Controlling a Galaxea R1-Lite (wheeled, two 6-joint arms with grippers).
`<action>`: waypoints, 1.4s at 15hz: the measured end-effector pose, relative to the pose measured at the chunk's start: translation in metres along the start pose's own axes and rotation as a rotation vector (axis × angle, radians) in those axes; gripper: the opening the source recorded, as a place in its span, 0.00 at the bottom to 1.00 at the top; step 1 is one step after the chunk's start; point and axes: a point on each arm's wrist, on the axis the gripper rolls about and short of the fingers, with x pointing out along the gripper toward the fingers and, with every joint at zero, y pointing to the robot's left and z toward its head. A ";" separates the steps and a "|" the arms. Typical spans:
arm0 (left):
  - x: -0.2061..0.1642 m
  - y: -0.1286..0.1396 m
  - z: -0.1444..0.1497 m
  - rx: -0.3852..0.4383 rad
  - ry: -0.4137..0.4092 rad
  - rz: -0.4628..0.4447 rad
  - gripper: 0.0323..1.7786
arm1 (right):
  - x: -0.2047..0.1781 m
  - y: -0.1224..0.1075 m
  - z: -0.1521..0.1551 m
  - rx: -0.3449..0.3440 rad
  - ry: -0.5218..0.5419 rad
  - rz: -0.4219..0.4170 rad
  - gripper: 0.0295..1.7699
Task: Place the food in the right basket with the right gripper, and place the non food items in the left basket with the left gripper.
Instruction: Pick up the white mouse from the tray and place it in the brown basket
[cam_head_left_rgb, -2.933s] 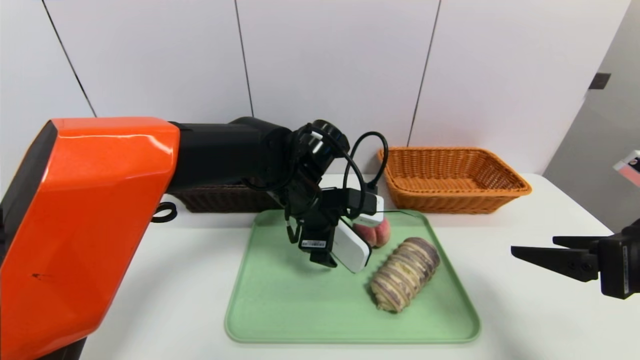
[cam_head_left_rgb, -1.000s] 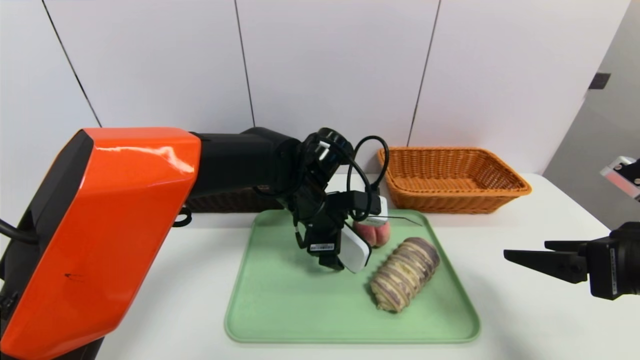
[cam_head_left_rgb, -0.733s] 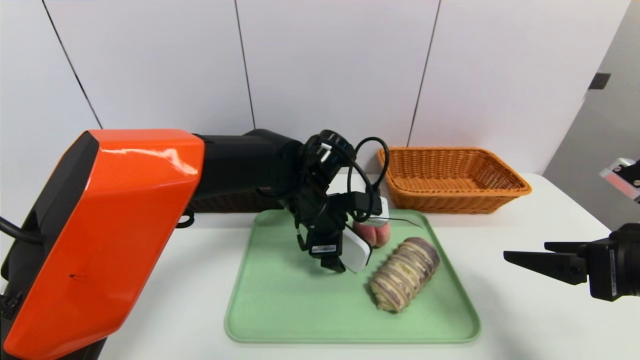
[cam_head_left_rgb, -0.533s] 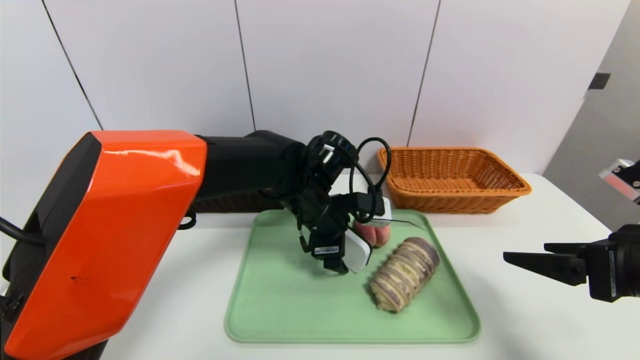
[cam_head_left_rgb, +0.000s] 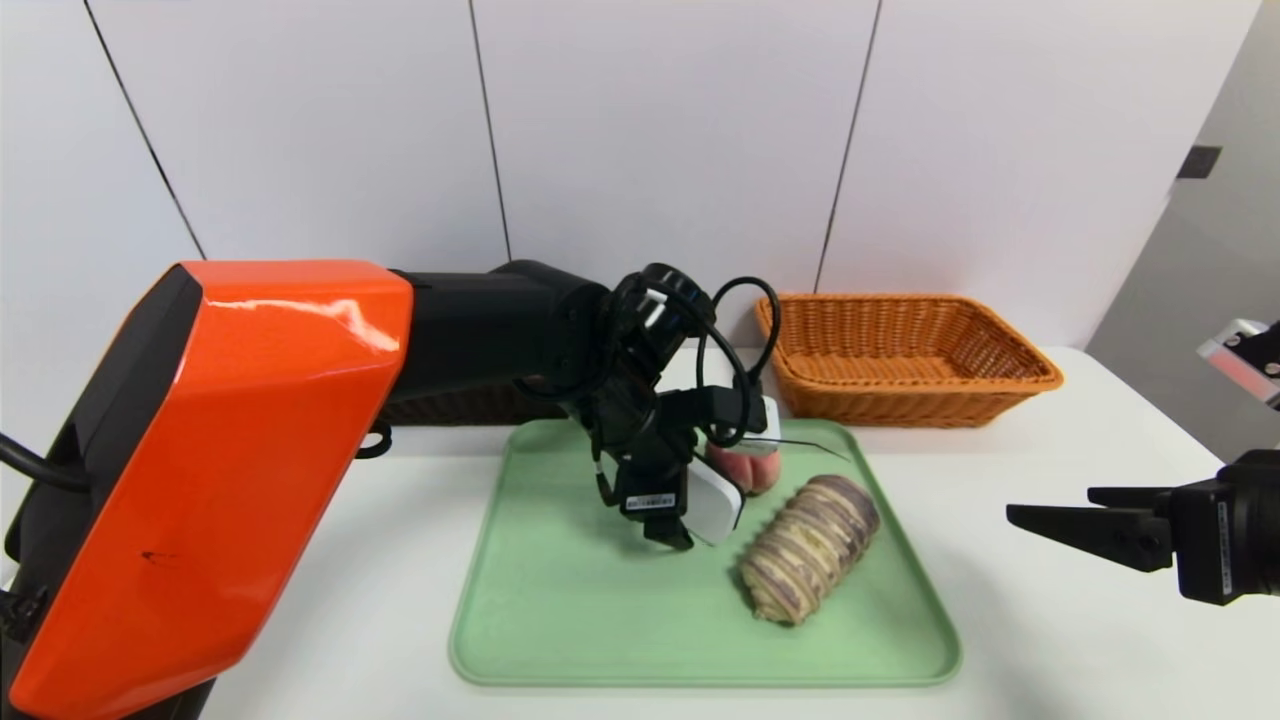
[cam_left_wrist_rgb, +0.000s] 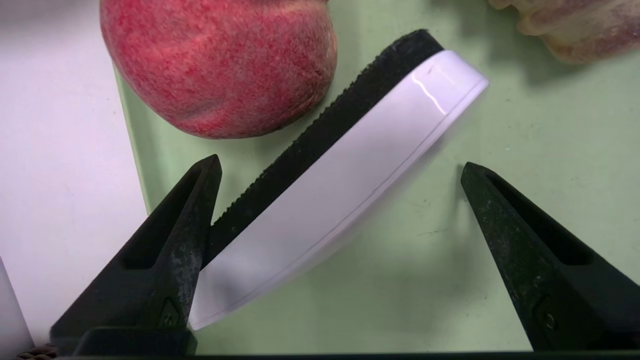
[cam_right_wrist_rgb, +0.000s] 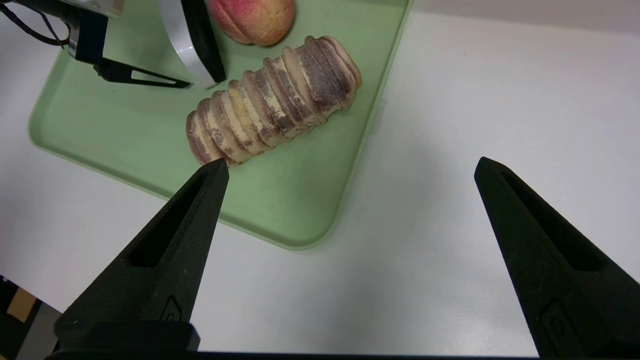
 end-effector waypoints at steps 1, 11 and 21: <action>0.000 -0.001 0.000 -0.001 0.003 -0.005 0.95 | 0.000 0.000 0.000 0.001 0.000 0.000 0.96; -0.003 -0.001 0.000 0.003 0.006 -0.008 0.28 | 0.000 0.000 0.000 -0.003 -0.012 0.000 0.96; -0.052 -0.011 0.005 -0.008 -0.022 -0.061 0.28 | -0.001 0.001 0.000 -0.006 -0.015 0.003 0.96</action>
